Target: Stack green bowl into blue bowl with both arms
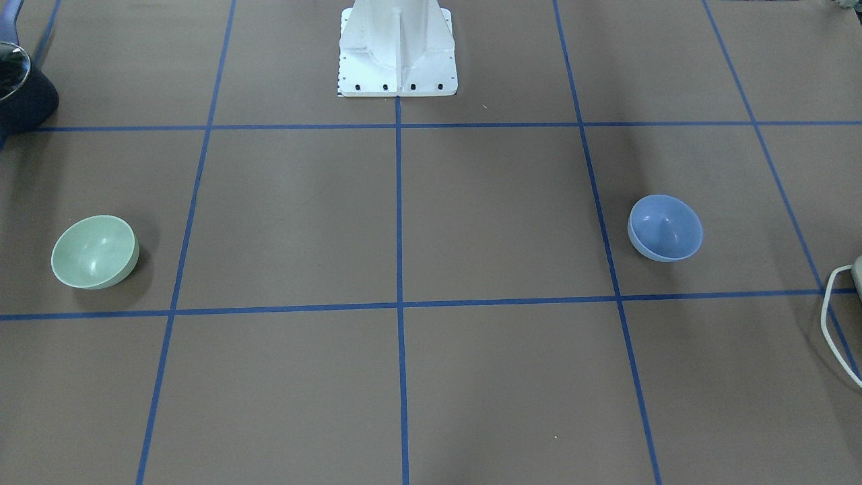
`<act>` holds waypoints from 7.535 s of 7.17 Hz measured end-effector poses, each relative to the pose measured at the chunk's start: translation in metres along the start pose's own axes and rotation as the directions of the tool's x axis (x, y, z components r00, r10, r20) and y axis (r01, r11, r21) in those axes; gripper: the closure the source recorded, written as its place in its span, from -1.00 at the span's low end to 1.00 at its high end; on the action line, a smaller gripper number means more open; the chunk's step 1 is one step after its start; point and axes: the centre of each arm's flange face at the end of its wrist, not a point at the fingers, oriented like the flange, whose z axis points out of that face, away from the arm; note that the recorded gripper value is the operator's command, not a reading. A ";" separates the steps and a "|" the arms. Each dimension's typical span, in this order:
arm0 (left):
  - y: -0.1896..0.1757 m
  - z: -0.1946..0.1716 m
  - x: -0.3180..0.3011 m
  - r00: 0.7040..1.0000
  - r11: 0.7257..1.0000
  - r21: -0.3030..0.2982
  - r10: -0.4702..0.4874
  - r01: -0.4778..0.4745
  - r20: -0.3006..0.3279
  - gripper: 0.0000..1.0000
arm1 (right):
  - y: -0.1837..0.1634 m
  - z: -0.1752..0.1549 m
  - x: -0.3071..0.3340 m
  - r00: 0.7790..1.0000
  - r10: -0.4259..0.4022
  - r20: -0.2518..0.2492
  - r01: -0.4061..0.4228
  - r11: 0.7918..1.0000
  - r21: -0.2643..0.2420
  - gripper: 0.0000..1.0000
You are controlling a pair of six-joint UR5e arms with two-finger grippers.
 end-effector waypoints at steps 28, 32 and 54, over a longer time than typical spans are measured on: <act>-0.027 0.181 0.312 0.994 0.994 -0.065 0.079 -0.084 -0.074 1.00 | -0.013 -0.008 -0.034 0.998 -0.063 0.018 0.063 0.998 0.019 -1.00; -0.028 0.163 0.331 0.988 0.993 -0.052 0.099 -0.106 -0.119 1.00 | -0.013 -0.008 -0.034 0.998 -0.063 0.018 0.063 0.998 0.019 -1.00; -0.037 0.137 0.796 0.973 0.990 -0.016 -0.144 0.143 -0.179 -0.91 | -0.013 -0.009 -0.036 0.997 -0.064 0.032 0.063 0.998 0.020 -1.00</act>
